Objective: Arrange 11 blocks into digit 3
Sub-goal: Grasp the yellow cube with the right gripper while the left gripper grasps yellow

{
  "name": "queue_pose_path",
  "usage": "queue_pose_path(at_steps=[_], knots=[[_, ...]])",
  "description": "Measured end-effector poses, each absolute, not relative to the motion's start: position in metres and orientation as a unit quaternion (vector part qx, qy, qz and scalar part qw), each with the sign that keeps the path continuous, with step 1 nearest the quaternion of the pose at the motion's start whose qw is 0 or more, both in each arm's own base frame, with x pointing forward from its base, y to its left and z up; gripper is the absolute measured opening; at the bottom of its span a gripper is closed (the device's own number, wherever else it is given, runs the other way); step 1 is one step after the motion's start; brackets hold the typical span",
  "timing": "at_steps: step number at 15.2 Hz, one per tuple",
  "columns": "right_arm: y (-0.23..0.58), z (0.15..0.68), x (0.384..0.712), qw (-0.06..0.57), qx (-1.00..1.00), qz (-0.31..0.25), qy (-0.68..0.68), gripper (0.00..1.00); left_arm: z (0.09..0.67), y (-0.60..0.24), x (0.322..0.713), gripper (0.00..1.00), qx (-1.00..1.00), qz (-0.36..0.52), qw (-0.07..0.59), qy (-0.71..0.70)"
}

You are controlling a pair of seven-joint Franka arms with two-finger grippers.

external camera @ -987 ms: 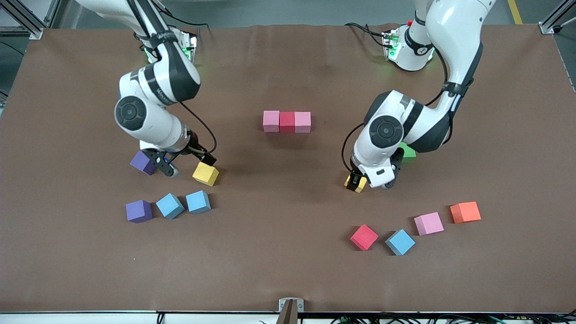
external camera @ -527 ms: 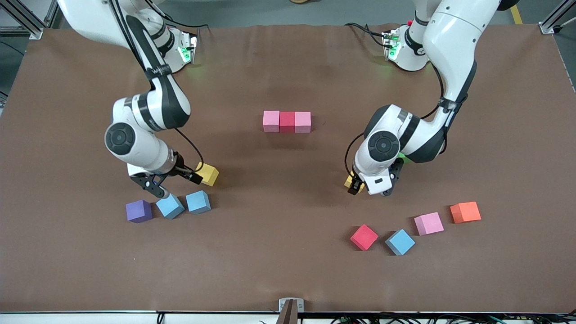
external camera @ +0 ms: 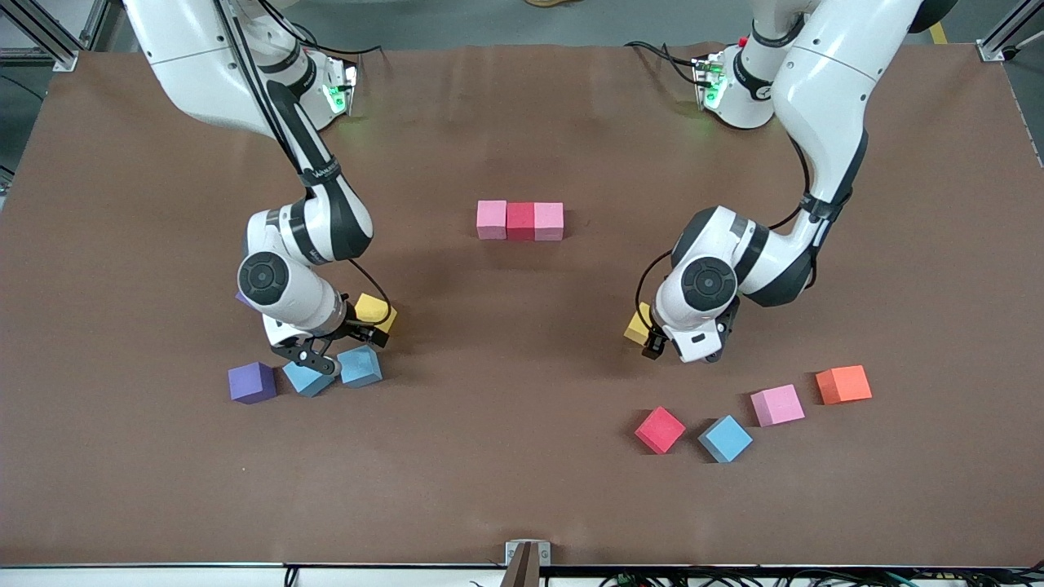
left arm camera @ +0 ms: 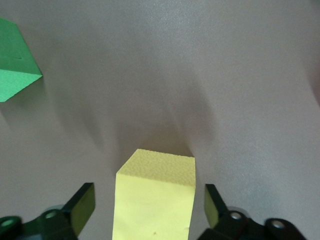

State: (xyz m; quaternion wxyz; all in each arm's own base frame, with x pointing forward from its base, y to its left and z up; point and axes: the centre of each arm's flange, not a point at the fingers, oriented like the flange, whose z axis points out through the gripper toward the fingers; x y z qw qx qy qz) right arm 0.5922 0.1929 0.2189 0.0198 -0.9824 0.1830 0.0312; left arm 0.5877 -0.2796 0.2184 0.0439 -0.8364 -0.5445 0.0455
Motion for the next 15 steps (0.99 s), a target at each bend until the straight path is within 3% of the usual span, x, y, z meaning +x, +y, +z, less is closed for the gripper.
queue_pose_path(at_steps=[1,4,5,7,13,15], knots=[[0.192,0.216,0.590,0.018,-0.983,0.035,0.181,1.00,0.214,-0.281,0.587,0.93,-0.837,0.046,0.042,-0.544],[0.191,0.211,0.585,0.013,-0.983,0.045,0.180,1.00,0.206,-0.284,0.586,0.71,-0.838,0.047,0.037,-0.543],[0.192,0.210,0.583,0.011,-0.983,0.051,0.178,1.00,0.204,-0.284,0.586,0.71,-0.838,0.047,0.036,-0.542],[0.197,0.208,0.579,0.008,-0.983,0.059,0.174,1.00,0.204,-0.285,0.587,0.61,-0.839,0.045,0.032,-0.542],[0.204,0.204,0.572,0.005,-0.984,0.065,0.167,0.97,0.230,-0.288,0.610,0.56,-0.855,0.022,0.000,-0.518],[0.205,0.203,0.571,0.005,-0.984,0.066,0.165,0.82,0.248,-0.280,0.626,0.56,-0.860,0.015,-0.007,-0.510]])
